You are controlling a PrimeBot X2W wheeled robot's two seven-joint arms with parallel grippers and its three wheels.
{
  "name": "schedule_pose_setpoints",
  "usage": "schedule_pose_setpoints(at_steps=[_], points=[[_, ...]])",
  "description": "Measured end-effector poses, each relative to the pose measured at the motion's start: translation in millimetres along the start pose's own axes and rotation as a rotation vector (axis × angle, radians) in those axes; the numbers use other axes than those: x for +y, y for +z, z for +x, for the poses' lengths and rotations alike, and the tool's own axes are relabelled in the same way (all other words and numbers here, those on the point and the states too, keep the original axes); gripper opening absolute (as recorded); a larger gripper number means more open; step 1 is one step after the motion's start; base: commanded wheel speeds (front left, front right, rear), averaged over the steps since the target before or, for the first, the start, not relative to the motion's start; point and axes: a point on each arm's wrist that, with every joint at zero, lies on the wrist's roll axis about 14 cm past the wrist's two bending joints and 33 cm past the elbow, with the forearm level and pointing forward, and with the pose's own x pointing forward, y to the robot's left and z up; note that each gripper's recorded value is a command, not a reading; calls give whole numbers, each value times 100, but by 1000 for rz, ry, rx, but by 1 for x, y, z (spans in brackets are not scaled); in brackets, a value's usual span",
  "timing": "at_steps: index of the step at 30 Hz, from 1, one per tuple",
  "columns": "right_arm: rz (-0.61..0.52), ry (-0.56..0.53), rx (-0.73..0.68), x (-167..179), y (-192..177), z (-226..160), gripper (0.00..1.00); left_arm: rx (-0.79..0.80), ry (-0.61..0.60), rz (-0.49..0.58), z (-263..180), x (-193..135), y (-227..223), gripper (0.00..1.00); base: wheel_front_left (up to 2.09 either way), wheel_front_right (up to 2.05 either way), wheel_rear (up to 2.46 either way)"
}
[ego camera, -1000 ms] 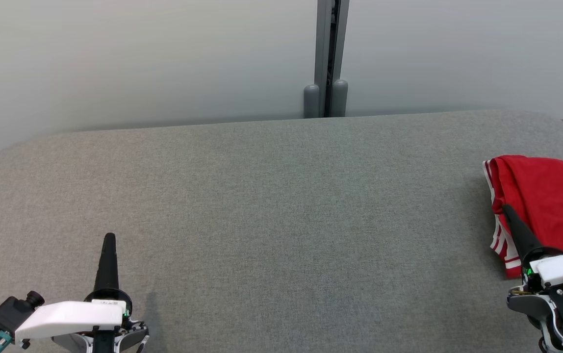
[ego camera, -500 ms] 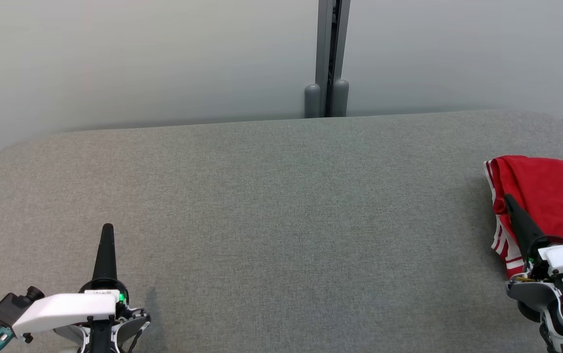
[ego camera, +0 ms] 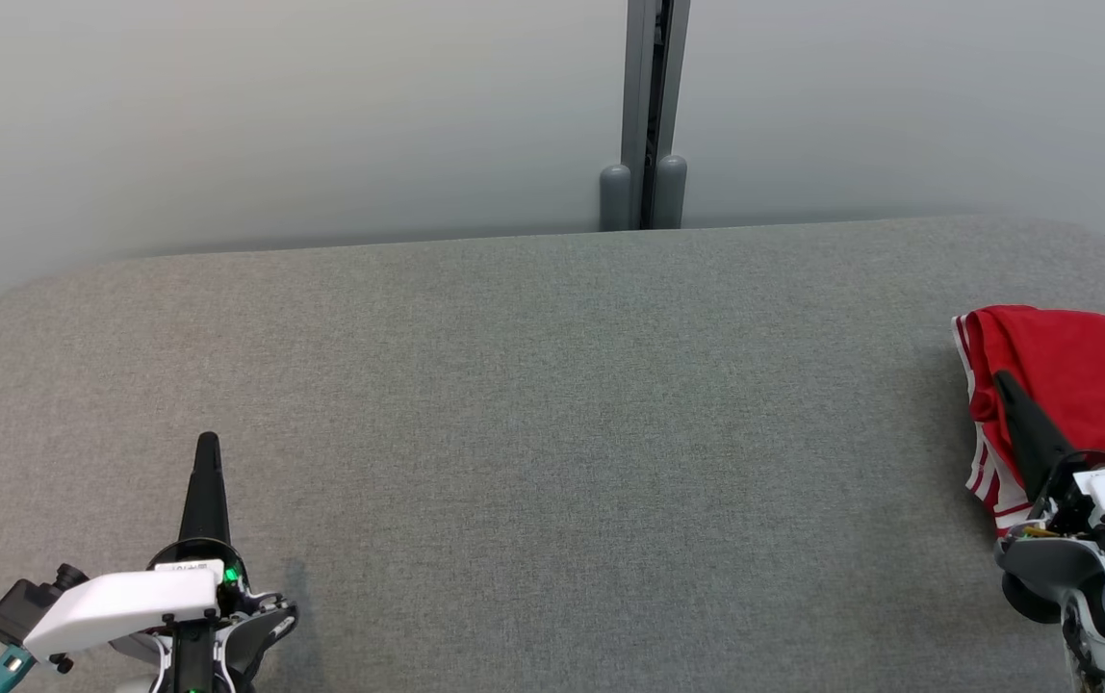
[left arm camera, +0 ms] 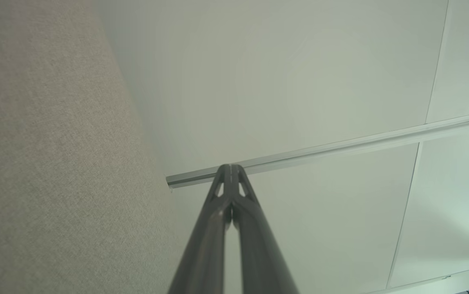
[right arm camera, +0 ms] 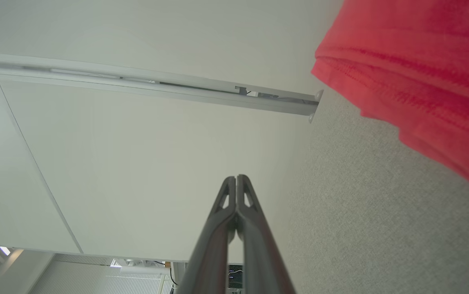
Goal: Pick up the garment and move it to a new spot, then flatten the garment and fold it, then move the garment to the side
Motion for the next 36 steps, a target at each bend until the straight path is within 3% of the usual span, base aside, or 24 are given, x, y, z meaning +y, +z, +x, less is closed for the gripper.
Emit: schedule_pose_setpoints(at_steps=[19, 36], points=[[129, 30, 0, 7, 2, 10, 0, -28, -9, -134, 4, -2, 1, 0, 0, 0, 0], [131, 34, 1, 8, 3, 10, 0, -28, -11, -135, 5, -3, 2, 0, 0, 0, 0]])
